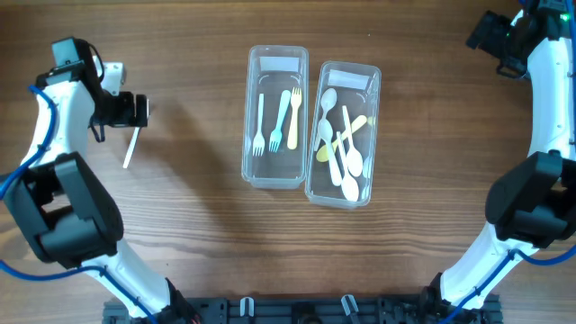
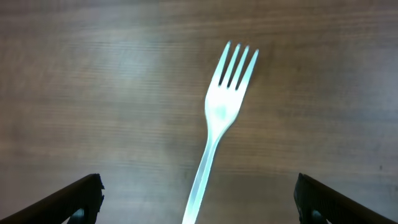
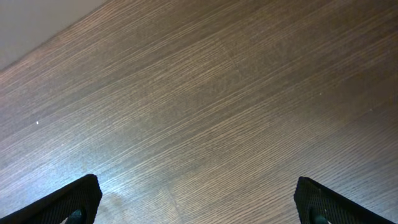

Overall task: Pack container
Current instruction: 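Move the left gripper back and grasp the white fork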

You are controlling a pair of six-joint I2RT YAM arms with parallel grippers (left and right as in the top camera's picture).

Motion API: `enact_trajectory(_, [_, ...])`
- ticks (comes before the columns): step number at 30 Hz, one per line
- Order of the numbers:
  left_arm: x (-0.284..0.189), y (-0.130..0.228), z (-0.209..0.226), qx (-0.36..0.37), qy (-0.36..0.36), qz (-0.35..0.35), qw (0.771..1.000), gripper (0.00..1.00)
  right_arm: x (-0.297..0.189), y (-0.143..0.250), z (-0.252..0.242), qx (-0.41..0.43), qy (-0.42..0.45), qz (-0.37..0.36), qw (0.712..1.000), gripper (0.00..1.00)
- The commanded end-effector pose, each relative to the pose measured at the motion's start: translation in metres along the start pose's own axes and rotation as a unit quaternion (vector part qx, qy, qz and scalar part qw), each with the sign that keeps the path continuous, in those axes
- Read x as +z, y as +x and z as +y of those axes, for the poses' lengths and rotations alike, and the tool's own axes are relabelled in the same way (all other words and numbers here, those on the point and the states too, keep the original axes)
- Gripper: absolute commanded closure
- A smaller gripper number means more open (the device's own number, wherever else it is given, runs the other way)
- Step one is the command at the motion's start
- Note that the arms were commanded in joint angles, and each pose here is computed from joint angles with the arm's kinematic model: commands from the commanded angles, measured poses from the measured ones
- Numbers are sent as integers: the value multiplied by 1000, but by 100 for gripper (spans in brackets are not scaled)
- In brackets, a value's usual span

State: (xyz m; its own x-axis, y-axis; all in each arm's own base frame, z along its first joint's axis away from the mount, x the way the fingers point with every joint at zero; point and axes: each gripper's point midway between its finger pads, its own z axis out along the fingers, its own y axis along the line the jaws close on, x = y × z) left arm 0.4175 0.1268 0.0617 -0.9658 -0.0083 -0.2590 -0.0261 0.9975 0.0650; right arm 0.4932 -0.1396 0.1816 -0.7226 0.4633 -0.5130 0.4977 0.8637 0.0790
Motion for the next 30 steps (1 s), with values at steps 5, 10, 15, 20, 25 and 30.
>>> enact_trajectory(5, [43,14,-9,23,22,40,999,0,5,2,0,6,8,2,1000,0])
enact_trajectory(10, [56,21,-11,23,27,57,998,0,5,2,0,6,8,2,1000,0])
enact_trajectory(15, [58,21,-12,23,28,58,998,0,5,2,0,6,8,2,1000,0])
enact_trajectory(20, [58,21,-12,22,29,58,998,0,5,2,0,6,8,2,1000,0])
enact_trajectory(25, [66,26,-13,21,32,68,997,0,5,2,0,6,8,2,1000,0])
enact_trajectory(30, [69,28,-13,21,33,72,997,0,5,2,0,6,8,2,1000,0])
